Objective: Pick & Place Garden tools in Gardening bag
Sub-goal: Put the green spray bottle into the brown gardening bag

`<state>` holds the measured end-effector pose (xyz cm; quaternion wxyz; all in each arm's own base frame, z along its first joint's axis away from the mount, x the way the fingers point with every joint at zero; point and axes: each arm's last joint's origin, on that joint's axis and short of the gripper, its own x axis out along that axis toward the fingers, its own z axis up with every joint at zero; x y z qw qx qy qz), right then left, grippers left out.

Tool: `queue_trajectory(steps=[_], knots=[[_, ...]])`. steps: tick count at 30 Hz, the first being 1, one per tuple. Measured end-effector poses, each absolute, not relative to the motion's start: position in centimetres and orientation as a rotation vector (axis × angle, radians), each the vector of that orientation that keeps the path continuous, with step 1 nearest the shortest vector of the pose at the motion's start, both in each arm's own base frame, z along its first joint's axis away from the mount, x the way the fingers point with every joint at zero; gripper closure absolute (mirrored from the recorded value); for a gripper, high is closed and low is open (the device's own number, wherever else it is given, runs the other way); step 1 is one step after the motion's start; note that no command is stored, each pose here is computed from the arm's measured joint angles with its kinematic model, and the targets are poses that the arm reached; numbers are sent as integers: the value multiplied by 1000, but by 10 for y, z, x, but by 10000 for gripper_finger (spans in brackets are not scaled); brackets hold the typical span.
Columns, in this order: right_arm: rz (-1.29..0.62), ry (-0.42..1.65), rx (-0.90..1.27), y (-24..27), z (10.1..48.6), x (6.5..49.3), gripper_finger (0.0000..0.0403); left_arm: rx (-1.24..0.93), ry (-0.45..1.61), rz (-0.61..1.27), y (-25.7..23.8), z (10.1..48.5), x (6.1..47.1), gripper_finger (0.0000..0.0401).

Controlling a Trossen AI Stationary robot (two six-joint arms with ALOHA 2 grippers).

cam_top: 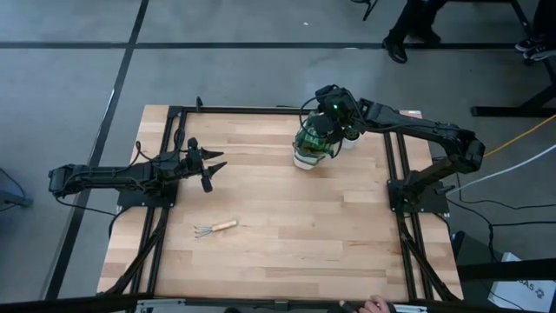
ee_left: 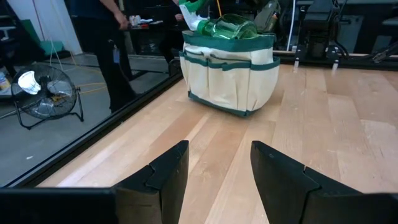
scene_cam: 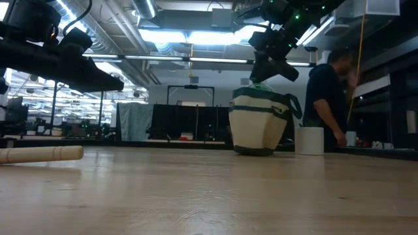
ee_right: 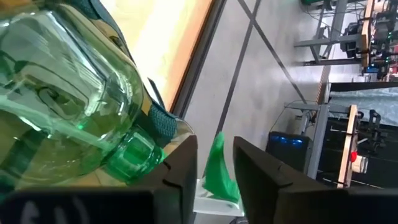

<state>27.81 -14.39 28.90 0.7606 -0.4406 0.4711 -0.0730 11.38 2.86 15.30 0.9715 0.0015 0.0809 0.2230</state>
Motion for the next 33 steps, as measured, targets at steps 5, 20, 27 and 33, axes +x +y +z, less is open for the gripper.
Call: queue_trajectory(steps=[5,20,27,33], knots=[[-165,1019,-945,-141,289,280,268,3,163,450,29,153,114,232],[-275,923,-206,-129,356,268,285,3,163,450,29,153,114,232],[-244,956,62,-123,330,274,334,3,163,451,29,153,114,232],[-163,1050,138,-121,288,290,355,3,163,451,29,153,114,232]])
